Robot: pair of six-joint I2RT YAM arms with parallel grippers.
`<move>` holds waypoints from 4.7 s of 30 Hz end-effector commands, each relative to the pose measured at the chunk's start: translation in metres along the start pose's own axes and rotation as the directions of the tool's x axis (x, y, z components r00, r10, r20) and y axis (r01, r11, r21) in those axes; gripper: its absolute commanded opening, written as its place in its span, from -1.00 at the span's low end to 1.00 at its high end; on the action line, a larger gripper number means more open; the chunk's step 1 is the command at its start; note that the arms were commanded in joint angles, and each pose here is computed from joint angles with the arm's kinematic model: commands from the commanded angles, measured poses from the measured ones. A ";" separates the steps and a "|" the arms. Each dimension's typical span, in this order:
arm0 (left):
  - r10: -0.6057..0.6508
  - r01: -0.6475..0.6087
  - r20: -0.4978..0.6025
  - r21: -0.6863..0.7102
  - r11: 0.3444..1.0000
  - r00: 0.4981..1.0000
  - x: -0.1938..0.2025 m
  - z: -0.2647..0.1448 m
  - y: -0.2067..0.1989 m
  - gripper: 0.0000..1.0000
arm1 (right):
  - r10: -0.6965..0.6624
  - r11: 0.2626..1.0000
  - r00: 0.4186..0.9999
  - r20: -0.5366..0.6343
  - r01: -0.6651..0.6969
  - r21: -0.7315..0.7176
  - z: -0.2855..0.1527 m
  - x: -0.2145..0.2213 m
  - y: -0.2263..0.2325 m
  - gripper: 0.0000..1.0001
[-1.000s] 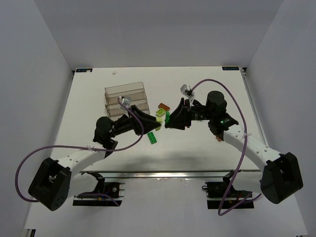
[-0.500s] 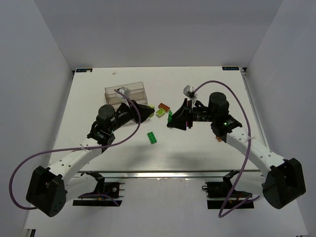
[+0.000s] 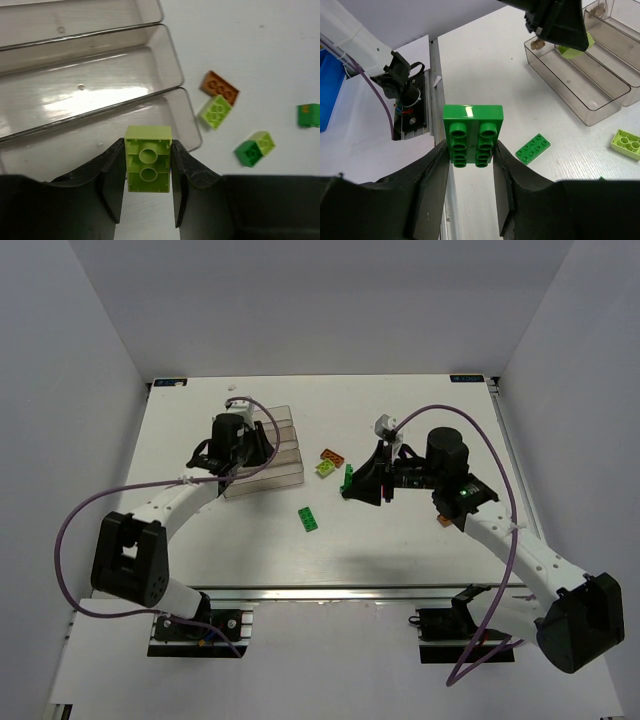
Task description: Sort the legos into containers by color
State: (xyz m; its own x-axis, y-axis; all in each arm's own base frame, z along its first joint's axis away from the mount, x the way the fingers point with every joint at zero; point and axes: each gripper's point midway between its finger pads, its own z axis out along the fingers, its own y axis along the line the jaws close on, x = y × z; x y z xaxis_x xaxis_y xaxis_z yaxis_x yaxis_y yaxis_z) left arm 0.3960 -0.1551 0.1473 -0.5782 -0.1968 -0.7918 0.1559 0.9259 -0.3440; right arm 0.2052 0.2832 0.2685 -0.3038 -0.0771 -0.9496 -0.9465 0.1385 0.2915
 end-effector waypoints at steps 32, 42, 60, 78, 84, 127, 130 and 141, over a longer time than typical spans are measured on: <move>0.203 -0.143 0.090 -0.443 0.885 0.975 -0.101 0.125 0.070 -0.93 | -0.170 0.985 0.982 0.084 0.171 0.001 -0.015 -0.034 0.024 -1.00; 0.183 -0.143 0.047 -0.450 0.881 0.982 -0.082 0.133 0.081 -0.63 | -0.172 0.985 0.982 0.084 0.172 0.004 -0.015 -0.034 0.024 -1.00; 0.127 -0.079 0.108 -0.365 0.928 0.986 -0.109 0.107 0.058 0.30 | -0.161 0.987 0.985 0.061 0.162 0.000 -0.012 -0.028 0.020 -1.00; -0.032 0.046 0.415 -0.023 0.999 0.909 -0.128 -0.092 -0.003 0.96 | -0.348 0.908 0.908 -0.235 0.388 0.156 0.044 -0.015 -0.082 -1.00; -0.065 0.070 0.549 0.011 0.997 0.834 -0.131 -0.135 -0.003 0.96 | -0.420 0.862 0.836 -0.353 0.489 0.132 0.106 -0.014 -0.139 -1.00; -0.074 0.030 0.584 0.084 0.996 0.808 -0.138 -0.154 -0.018 0.96 | -0.319 0.857 0.874 -0.367 0.431 0.282 0.236 0.031 -0.255 0.39; -0.074 0.028 0.584 0.087 0.996 0.808 -0.138 -0.155 -0.019 0.96 | -0.323 0.858 0.879 -0.352 0.429 0.282 0.233 0.020 -0.249 0.39; -0.094 -0.018 0.563 0.190 0.982 0.821 -0.133 -0.153 -0.039 0.82 | -0.139 0.930 0.973 -0.182 0.191 0.313 0.156 -0.068 -0.192 0.29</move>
State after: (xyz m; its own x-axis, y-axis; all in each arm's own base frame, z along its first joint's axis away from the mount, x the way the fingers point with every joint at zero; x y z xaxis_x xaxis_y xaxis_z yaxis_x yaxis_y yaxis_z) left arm 0.3489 -0.1021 0.3398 -0.0253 -0.4170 -0.9085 0.2375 0.8803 -0.4107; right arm 0.4372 0.4434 0.1816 -0.1408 -0.4169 -0.8980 -0.9126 0.4063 -0.0455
